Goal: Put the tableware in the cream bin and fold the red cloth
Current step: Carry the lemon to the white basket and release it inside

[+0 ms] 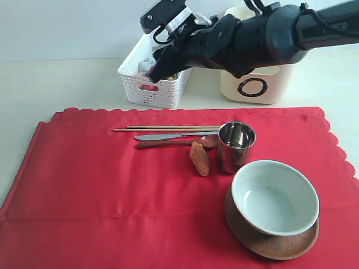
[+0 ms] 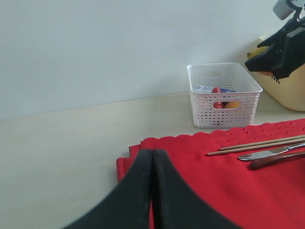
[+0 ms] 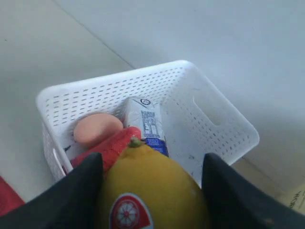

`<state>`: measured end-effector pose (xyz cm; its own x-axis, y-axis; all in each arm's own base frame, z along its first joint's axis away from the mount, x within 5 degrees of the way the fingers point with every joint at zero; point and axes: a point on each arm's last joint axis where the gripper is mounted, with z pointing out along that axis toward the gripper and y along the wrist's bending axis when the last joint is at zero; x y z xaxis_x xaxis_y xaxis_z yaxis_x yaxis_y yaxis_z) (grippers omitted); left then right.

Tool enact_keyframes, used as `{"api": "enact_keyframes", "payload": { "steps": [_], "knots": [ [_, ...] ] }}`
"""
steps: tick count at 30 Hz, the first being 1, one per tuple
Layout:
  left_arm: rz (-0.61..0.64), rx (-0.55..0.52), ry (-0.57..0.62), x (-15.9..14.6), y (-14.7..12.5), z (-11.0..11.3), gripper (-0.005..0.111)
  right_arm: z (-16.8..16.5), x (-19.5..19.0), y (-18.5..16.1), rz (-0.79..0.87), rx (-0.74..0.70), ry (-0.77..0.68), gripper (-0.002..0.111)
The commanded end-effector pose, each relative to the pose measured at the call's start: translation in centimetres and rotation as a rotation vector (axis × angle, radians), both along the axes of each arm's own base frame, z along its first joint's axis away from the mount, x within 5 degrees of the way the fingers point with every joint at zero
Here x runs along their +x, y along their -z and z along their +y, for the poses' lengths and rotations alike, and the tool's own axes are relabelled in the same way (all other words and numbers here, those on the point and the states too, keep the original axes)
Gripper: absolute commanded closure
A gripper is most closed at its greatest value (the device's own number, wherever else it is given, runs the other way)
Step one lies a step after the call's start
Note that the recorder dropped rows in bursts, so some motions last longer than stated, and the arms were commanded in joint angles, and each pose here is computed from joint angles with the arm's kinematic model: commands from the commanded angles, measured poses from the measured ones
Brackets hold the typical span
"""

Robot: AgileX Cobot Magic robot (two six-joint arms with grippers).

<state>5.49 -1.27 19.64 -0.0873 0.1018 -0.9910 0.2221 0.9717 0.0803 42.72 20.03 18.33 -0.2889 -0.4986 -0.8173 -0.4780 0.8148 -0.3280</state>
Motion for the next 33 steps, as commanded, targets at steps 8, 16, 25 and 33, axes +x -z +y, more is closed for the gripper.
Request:
{"api": "enact_keyframes", "payload": {
  "steps": [8,16,25,33],
  "knots": [
    [-0.004,-0.004,0.005,0.0,0.1,0.0,0.106,1.3,4.0,1.6,-0.038,0.136,0.102,0.108],
    [-0.004,-0.004,0.005,0.0,0.1,0.0,0.106,1.3,4.4,2.8,-0.044,0.126,0.118,0.108],
    [-0.004,-0.004,0.005,0.0,0.1,0.0,0.106,1.3,4.4,2.8,-0.046,0.128,0.12,0.082],
    [-0.004,-0.004,0.005,0.0,0.1,0.0,0.106,1.3,4.4,2.8,-0.046,0.128,0.12,0.061]
  ]
}}
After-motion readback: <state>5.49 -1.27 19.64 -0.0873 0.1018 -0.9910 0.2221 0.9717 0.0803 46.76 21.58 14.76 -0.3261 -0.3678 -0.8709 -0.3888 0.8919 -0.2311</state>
